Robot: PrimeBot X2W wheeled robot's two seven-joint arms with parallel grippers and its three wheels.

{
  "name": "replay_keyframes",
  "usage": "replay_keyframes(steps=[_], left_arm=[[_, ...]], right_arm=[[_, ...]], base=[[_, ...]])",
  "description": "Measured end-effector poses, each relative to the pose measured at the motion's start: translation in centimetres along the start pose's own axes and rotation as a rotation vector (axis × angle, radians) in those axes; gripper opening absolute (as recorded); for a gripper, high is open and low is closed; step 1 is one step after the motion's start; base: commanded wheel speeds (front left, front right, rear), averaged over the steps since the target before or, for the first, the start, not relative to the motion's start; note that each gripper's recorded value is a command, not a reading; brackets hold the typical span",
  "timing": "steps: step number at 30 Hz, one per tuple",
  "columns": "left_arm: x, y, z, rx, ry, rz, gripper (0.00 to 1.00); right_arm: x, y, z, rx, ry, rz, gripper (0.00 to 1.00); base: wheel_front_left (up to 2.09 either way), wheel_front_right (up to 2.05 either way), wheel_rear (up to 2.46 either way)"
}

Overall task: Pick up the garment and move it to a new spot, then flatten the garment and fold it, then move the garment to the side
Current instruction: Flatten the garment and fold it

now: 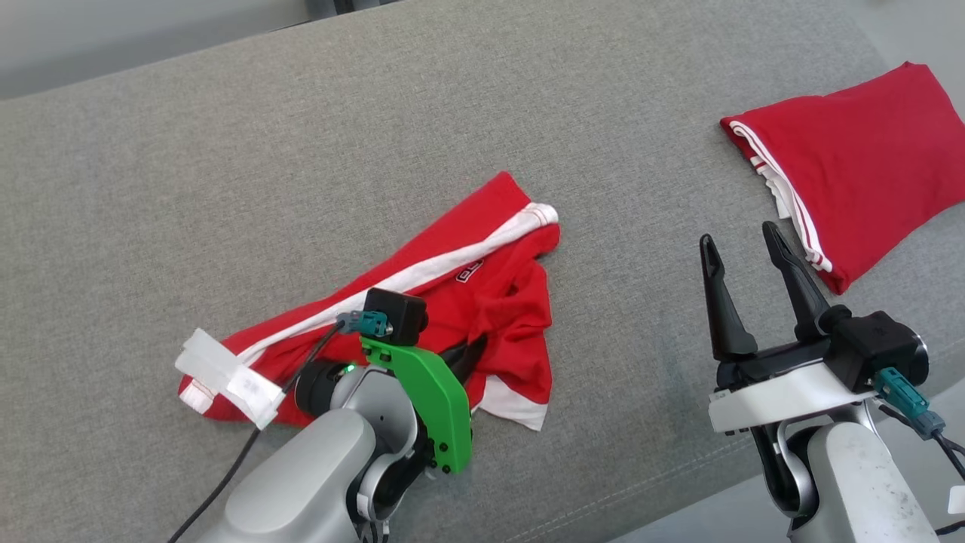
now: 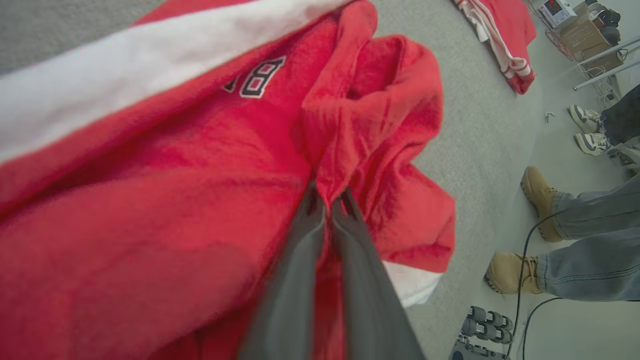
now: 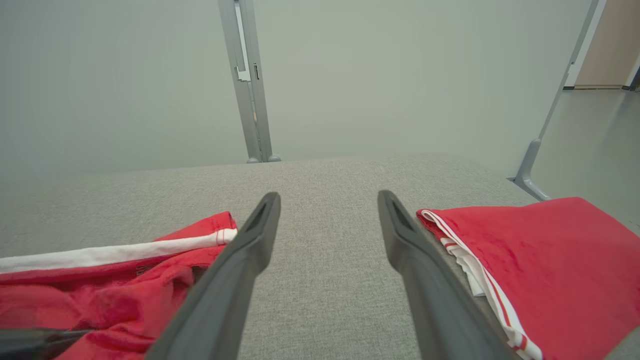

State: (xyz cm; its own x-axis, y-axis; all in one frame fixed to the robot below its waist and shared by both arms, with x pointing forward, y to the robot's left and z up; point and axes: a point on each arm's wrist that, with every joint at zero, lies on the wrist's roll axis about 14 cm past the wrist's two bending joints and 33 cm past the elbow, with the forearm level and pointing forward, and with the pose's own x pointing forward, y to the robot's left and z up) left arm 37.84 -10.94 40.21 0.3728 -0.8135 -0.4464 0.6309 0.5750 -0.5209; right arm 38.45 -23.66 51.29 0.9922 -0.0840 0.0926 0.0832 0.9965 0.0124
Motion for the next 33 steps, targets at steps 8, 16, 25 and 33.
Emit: replay_keyframes(steps=[8, 16, 25, 33], left_arm=[[-1.4, -1.6, -2.9, 0.037, 0.095, -0.074, 0.00], [-2.2, -1.4, -5.2, 0.025, 0.135, -0.037, 0.48], [-1.8, -0.8, -4.6, 0.022, 0.057, 0.005, 1.00], [-3.5, -1.0, -2.0, 0.014, -0.083, 0.035, 1.00]], right_arm=[[0.0, 0.1, 0.2, 0.002, -0.008, 0.005, 1.00], [0.3, 0.9, -0.1, 0.004, -0.002, 0.032, 1.00], [0.5, 1.0, 0.0, -0.005, -0.004, 0.046, 1.00], [0.5, 1.0, 0.4, -0.017, -0.018, 0.057, 1.00]], base=[[0.00, 0.00, 0.00], [0.00, 0.00, 0.00], [0.00, 0.00, 0.00], [0.00, 0.00, 0.00]])
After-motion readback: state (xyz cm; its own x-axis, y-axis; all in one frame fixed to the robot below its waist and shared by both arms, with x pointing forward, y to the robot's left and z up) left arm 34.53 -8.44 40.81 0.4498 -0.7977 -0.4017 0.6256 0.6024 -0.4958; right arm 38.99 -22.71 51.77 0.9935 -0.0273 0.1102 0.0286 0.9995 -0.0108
